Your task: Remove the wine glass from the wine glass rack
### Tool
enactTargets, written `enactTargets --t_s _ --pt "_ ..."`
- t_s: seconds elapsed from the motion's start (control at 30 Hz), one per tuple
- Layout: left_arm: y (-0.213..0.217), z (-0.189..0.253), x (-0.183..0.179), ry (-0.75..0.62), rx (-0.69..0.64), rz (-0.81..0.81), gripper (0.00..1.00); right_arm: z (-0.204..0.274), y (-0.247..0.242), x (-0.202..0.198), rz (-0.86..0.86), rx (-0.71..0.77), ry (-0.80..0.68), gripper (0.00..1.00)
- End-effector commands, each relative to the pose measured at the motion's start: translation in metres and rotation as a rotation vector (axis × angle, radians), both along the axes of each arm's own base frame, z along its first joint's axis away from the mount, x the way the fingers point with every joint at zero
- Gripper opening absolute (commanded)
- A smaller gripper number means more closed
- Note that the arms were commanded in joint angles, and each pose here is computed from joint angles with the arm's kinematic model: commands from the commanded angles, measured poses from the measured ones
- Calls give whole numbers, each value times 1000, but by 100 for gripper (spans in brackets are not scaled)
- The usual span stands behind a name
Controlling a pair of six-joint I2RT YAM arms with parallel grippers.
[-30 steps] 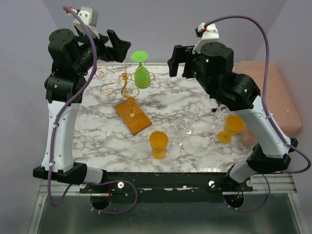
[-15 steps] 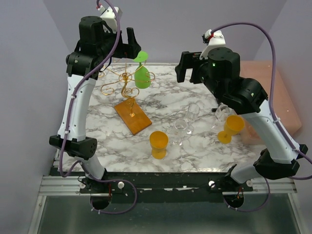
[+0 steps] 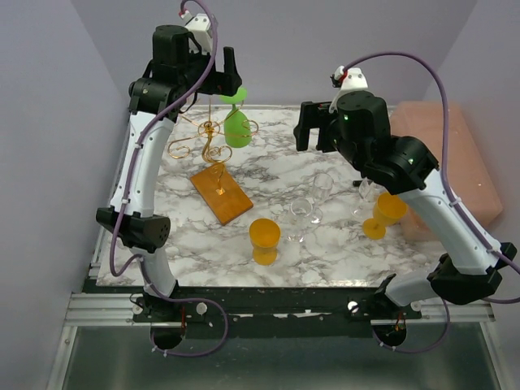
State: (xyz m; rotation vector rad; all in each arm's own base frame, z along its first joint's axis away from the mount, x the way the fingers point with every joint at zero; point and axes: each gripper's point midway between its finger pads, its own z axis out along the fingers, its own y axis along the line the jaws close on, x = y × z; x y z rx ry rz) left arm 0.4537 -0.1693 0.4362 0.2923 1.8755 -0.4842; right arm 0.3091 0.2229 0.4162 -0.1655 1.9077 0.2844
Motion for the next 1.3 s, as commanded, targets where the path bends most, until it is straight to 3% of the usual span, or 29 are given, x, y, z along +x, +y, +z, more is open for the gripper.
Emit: enactTargets --t_s 0.0,0.37,1.27 --pt "-7 -10 11 -3 45 7 98 -1 -4 -6 9 22 10 100" --pt "-5 -33 29 32 87 62 98 -12 -2 -7 24 22 39 100" --pt "-22 -73 36 120 115 20 98 -18 0 -9 49 9 58 100"
